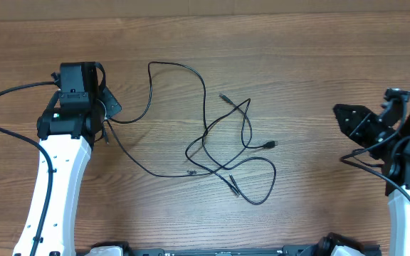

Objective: Untangle cables

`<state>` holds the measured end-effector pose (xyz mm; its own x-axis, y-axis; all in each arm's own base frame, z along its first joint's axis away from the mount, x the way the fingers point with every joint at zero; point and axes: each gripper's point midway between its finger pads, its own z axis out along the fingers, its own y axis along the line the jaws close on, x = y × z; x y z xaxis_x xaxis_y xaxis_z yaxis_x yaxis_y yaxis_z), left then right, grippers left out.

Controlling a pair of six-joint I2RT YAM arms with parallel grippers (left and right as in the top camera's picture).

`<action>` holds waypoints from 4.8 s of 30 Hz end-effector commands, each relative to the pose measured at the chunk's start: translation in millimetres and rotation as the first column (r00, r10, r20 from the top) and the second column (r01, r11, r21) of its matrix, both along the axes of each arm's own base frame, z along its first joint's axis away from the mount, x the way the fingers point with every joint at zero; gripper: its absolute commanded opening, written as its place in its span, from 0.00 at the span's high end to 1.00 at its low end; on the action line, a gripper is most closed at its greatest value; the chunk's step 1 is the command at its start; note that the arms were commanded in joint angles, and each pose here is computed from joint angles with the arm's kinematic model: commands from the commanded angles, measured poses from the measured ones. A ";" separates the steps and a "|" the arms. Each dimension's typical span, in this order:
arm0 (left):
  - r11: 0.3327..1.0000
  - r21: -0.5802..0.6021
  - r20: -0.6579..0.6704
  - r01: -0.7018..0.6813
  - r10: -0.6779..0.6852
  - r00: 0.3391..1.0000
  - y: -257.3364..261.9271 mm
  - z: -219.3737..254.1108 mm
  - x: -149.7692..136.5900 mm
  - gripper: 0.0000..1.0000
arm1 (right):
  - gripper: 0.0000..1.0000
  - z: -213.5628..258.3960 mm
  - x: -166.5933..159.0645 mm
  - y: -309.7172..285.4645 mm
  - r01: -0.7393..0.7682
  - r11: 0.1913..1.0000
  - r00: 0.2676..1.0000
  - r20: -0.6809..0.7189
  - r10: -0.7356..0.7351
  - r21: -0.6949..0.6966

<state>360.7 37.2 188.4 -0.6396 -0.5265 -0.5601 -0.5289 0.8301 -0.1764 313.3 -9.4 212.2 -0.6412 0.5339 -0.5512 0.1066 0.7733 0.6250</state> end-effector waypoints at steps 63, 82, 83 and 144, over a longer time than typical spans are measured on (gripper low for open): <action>0.937 -0.096 0.134 0.335 -0.321 0.938 -64.3 44.7 4.2 0.00 | 0.22 -84.7 -52.6 271.2 -0.696 0.710 0.685 -0.196 0.702 0.111; 0.938 -0.096 0.132 0.334 -0.321 0.938 -64.3 44.2 4.4 0.00 | 0.22 -127.0 -53.6 276.7 -0.676 0.736 0.690 -0.312 0.654 0.048; 0.937 -0.096 0.132 0.335 -0.321 0.938 -64.4 44.2 4.4 0.01 | 0.22 -129.4 -54.7 277.6 -0.678 0.733 0.686 -0.318 0.655 0.048; 0.938 -0.097 0.129 0.334 -0.321 0.938 -64.3 43.6 3.8 0.00 | 0.27 -199.0 -42.8 286.8 -0.712 0.682 0.694 -0.318 0.646 -0.168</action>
<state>361.0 -24.0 225.2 -0.7265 -0.3822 -0.5711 -0.2312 0.9186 -0.3206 278.4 272.6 23.0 -0.8752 -0.2208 -0.4304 -0.4026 0.8258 0.3949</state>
